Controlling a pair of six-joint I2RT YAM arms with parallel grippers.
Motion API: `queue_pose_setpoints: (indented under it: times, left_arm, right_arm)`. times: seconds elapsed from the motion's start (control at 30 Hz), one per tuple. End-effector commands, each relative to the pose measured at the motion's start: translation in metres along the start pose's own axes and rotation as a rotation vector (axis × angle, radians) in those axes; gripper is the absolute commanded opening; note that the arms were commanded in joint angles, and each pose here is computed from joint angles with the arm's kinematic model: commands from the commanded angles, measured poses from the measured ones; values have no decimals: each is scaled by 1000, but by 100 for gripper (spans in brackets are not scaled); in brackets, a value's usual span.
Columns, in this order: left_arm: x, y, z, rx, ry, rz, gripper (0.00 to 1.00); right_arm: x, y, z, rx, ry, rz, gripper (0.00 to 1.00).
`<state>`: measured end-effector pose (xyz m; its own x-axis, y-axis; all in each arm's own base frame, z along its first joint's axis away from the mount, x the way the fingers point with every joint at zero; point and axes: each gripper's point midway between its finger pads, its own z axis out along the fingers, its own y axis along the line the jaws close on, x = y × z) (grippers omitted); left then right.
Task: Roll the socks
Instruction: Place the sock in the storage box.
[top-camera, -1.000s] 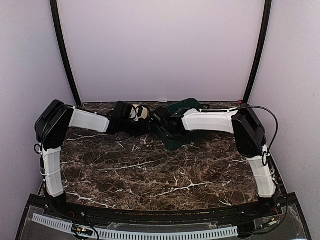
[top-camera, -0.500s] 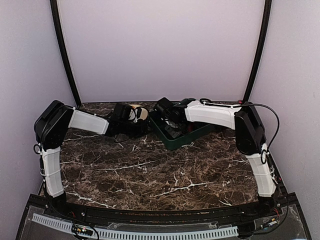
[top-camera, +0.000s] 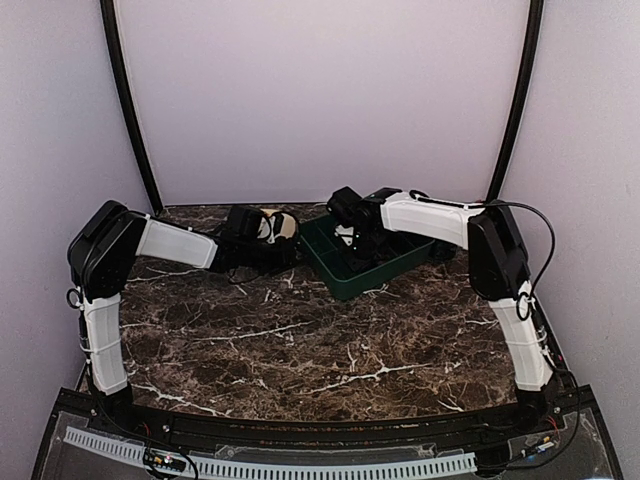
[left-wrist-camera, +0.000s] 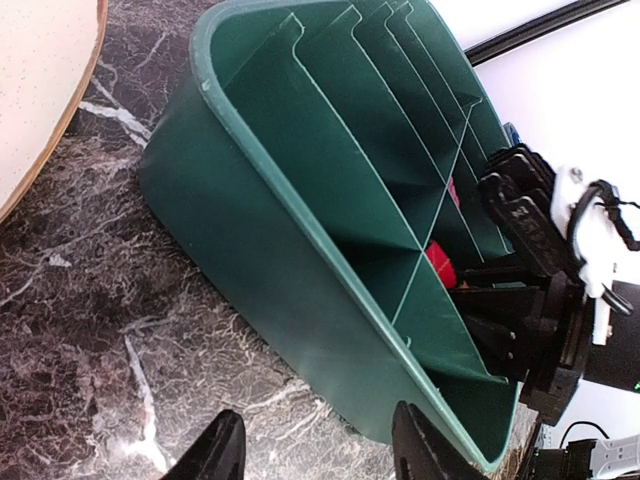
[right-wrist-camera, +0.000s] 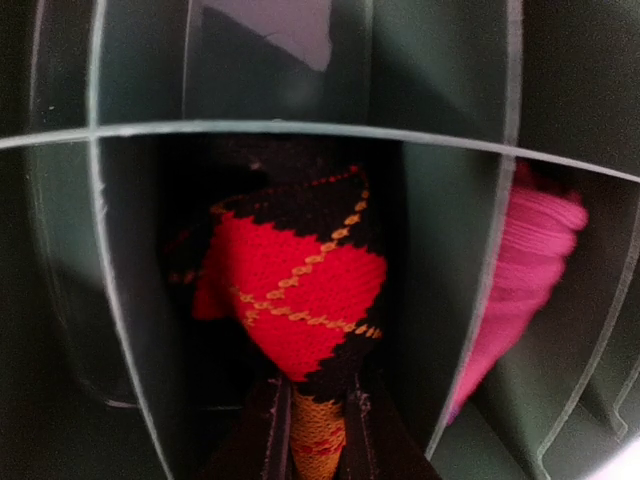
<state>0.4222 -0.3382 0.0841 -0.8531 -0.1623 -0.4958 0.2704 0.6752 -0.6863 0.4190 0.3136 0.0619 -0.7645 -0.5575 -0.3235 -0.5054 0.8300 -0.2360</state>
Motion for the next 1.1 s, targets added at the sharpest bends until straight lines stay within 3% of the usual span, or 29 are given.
queue_pose_setpoints:
  times: [0.0, 0.2, 0.43, 0.53, 1.07]
  left_arm:
    - [-14, -25, -12, 55, -28, 37, 52]
    - [-14, -27, -12, 60, -25, 36, 52]
    - [-14, -25, -12, 44, -21, 38, 52]
    - [-16, -26, -14, 41, -26, 44, 52]
    - [-26, -33, -29, 9, -49, 65, 53]
  right_arm:
    - [4, 5, 12, -70, 52, 16, 0]
    - [9, 5, 23, -93, 80, 22, 1]
    - [-3, -7, 12, -62, 19, 47, 31]
    - [-15, -14, -4, -48, -36, 64, 38]
    - [-40, -42, -72, -11, -235, 117, 50]
